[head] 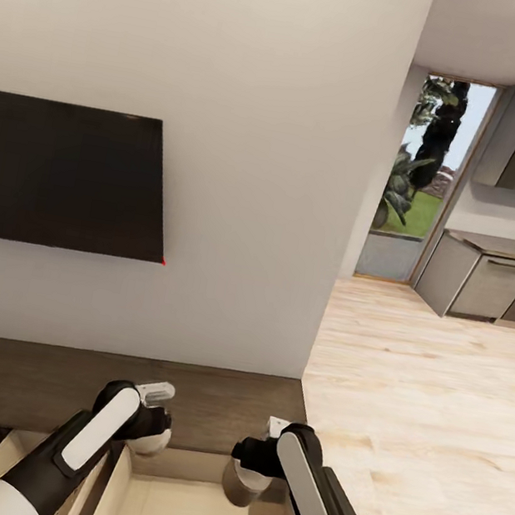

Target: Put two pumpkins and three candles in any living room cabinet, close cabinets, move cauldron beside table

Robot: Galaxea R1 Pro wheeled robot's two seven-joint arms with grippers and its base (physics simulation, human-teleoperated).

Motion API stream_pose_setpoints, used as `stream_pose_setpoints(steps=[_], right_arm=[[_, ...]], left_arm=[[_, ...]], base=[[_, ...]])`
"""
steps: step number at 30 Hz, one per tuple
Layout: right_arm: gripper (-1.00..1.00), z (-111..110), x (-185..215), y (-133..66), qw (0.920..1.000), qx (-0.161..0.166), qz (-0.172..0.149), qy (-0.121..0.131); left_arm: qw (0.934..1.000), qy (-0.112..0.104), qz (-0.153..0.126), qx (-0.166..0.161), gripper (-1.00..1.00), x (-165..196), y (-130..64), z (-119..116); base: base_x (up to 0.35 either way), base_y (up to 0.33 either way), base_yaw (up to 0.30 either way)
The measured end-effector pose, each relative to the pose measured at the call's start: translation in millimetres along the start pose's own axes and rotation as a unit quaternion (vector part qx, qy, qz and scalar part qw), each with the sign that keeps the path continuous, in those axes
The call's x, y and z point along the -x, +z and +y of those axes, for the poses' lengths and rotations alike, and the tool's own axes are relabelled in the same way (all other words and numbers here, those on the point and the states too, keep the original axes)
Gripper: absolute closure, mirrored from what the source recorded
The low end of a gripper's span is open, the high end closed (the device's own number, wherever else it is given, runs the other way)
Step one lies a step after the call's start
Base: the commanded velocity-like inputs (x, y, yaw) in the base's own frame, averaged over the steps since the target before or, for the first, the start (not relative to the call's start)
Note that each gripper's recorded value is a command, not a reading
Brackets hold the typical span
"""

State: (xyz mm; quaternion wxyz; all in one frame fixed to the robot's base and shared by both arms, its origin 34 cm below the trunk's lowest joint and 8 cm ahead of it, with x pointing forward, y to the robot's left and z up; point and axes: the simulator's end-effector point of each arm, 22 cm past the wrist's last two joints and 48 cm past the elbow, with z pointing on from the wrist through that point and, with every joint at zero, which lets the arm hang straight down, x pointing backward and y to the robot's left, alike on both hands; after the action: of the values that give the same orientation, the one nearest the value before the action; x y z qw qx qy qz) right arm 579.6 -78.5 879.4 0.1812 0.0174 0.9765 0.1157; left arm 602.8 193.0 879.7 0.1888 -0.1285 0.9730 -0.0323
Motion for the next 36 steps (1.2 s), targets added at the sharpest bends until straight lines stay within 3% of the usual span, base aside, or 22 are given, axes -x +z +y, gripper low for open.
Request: stream_pose_setpoints(steps=[10, 22, 30, 36], right_arm=[[1.00, -4, 1, 10.0, 1.0000, -0.006, -0.003, 0.001], [1.00, -10, -14, 41.7, 0.9995, -0.028, 0.013, -0.011], [1.00, -15, -15, 56.4, 0.9993, -0.036, 0.009, -0.004], [1.00, 4, -21, 63.5, 0.9995, -0.024, 0.010, -0.017]], left_arm=[[0.9992, 0.001, 0.037, 0.018, 1.00, -27, 26.0, -1], [0.9987, 0.006, 0.049, 0.010, 1.00, -40, 40.4, -18], [0.9977, 0.007, 0.067, 0.012, 1.00, -56, 55.4, -24], [0.9974, 0.008, 0.070, 0.013, 1.00, -60, 63.4, -24]], base=[[0.000, 0.000, 0.000], [0.000, 0.000, 0.000], [0.000, 0.000, 0.000], [0.000, 0.000, 0.000]])
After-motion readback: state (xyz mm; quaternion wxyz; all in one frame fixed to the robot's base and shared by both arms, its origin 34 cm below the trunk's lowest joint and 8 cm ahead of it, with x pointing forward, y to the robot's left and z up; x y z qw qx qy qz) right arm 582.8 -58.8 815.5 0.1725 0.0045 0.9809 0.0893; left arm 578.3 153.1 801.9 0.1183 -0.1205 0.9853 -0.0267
